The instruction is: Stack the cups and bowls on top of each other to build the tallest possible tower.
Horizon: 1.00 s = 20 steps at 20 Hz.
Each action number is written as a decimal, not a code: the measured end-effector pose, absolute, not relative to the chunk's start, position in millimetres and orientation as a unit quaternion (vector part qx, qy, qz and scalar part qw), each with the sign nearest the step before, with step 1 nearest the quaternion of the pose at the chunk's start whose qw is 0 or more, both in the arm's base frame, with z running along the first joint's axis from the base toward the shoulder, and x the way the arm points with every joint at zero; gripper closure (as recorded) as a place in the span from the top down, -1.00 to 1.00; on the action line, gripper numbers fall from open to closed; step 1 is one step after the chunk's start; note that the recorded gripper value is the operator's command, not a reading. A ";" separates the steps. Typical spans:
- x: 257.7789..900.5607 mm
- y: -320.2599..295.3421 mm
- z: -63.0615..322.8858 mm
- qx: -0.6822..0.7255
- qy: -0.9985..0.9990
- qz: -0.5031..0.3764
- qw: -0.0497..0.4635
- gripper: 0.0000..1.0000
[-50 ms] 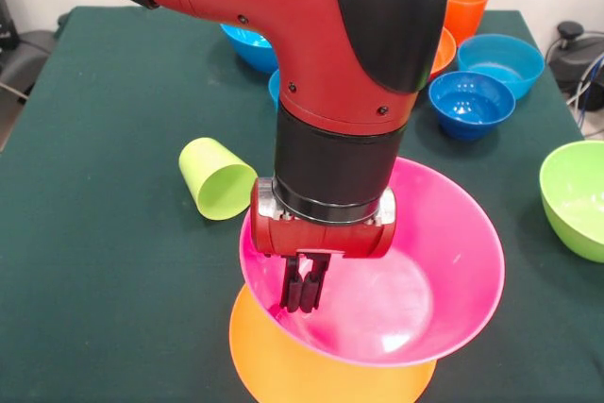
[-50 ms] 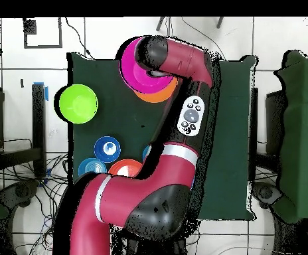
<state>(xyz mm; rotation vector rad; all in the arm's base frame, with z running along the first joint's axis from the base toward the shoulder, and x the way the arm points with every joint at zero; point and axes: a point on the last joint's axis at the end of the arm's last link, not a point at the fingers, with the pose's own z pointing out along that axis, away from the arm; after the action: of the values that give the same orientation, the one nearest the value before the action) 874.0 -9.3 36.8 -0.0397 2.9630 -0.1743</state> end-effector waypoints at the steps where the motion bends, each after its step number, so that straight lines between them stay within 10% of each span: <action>1: 874.0 -9.3 36.8 -0.013 0.994 -0.058 0.086 -1.00; 20: 877.4 -12.7 38.8 -0.013 0.994 -0.059 0.091 -1.00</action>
<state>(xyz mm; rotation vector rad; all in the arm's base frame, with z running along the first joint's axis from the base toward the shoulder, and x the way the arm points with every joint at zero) 877.4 -12.7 38.8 -0.0392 2.9536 -0.1754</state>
